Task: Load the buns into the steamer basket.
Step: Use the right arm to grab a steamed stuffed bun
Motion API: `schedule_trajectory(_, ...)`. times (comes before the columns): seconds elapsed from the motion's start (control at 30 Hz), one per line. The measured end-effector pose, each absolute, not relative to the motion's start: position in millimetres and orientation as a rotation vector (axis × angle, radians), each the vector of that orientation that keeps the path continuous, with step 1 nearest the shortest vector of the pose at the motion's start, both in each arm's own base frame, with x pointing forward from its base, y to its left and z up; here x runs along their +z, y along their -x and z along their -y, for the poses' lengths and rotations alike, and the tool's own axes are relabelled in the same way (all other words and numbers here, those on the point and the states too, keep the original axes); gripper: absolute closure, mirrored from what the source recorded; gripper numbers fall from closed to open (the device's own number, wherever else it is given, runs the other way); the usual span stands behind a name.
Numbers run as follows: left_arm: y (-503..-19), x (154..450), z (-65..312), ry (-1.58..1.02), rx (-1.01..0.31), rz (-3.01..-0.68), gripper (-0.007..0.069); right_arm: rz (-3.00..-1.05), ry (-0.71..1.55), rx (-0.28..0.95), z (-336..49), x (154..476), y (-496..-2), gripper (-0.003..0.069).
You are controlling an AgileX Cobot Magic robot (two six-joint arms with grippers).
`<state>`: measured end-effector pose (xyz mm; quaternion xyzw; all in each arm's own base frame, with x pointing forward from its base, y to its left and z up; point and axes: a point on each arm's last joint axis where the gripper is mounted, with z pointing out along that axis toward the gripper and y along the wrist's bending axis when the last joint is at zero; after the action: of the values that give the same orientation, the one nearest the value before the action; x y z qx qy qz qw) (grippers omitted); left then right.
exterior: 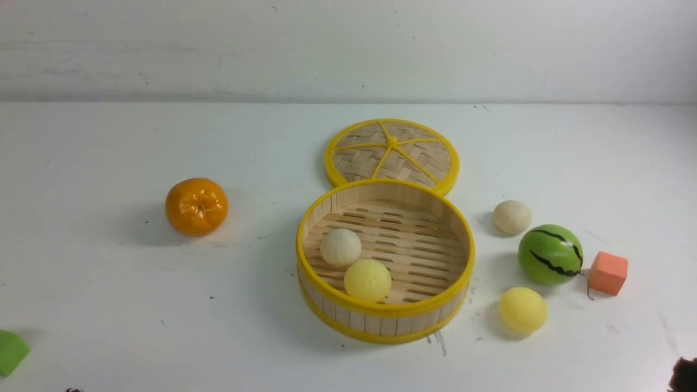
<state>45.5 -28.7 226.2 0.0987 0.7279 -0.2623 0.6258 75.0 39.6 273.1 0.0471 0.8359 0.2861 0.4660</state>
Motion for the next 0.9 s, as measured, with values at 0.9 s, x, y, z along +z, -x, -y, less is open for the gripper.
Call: schedule_trajectory(0.9, -45.5, 226.1, 28.7, -0.227, -0.602, -1.671, 0.0629, -2.870, 0.163, 0.249, -101.7, 212.1, -320.8, 0.0510)
